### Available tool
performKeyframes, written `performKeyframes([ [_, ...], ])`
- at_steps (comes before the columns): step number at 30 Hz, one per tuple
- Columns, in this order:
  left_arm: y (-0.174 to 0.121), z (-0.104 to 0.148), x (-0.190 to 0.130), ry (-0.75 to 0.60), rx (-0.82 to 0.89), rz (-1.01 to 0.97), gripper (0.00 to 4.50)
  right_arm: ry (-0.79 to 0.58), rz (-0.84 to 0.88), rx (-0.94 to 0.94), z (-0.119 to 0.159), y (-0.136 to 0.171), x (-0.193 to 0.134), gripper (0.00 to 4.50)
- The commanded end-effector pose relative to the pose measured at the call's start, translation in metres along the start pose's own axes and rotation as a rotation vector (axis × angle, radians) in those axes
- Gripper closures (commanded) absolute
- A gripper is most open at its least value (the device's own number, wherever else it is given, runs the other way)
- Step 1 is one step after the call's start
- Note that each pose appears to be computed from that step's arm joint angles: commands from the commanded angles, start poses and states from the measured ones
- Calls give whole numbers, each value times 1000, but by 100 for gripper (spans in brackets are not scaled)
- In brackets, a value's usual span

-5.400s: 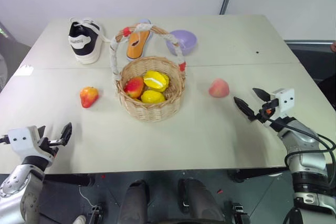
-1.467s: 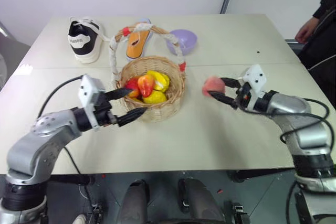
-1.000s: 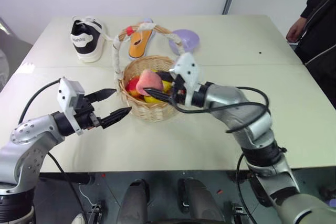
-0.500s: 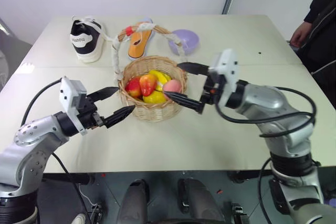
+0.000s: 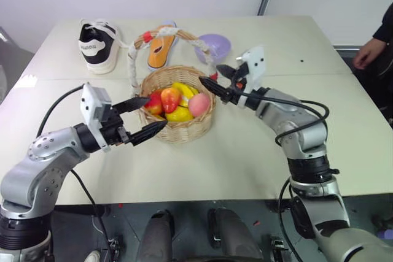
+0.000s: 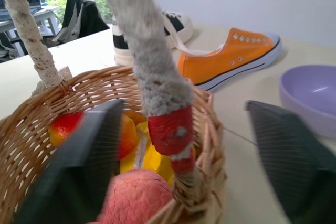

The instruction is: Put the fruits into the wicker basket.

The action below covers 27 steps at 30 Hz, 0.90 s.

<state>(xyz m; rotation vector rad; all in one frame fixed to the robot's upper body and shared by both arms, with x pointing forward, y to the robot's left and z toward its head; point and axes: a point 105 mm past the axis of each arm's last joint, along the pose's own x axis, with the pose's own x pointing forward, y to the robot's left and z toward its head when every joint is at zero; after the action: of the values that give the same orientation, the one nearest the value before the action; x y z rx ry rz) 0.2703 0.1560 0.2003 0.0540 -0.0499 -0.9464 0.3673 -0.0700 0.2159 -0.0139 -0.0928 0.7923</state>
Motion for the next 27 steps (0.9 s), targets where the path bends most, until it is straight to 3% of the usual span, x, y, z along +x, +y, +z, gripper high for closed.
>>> performKeyframes([
  [1, -6, 8, 2, -31, 29, -14, 0, -100, 9, -26, 25, 1, -1, 284],
  [4, -7, 6, 2, -31, 26, -13, 0, -115, 13, -37, 30, 2, -5, 435],
  [5, -8, 6, 3, -32, 24, -14, 0, -123, 12, -49, 32, 2, -8, 448],
  [8, -8, 6, 5, -38, 26, -18, 0, -165, -55, -96, 46, -14, -27, 448],
  [14, -6, 6, 8, -41, 31, -35, 0, -194, -463, -231, 77, -100, -103, 448],
  [19, -6, 6, 15, -49, 29, -63, 0, -128, -723, -295, 71, -150, -155, 448],
  [24, -4, 7, 22, -58, 40, -76, 0, -51, -861, -301, 49, -177, -178, 448],
  [27, -2, 10, 24, -69, 46, -74, 0, -52, -885, -276, 45, -180, -183, 309],
])
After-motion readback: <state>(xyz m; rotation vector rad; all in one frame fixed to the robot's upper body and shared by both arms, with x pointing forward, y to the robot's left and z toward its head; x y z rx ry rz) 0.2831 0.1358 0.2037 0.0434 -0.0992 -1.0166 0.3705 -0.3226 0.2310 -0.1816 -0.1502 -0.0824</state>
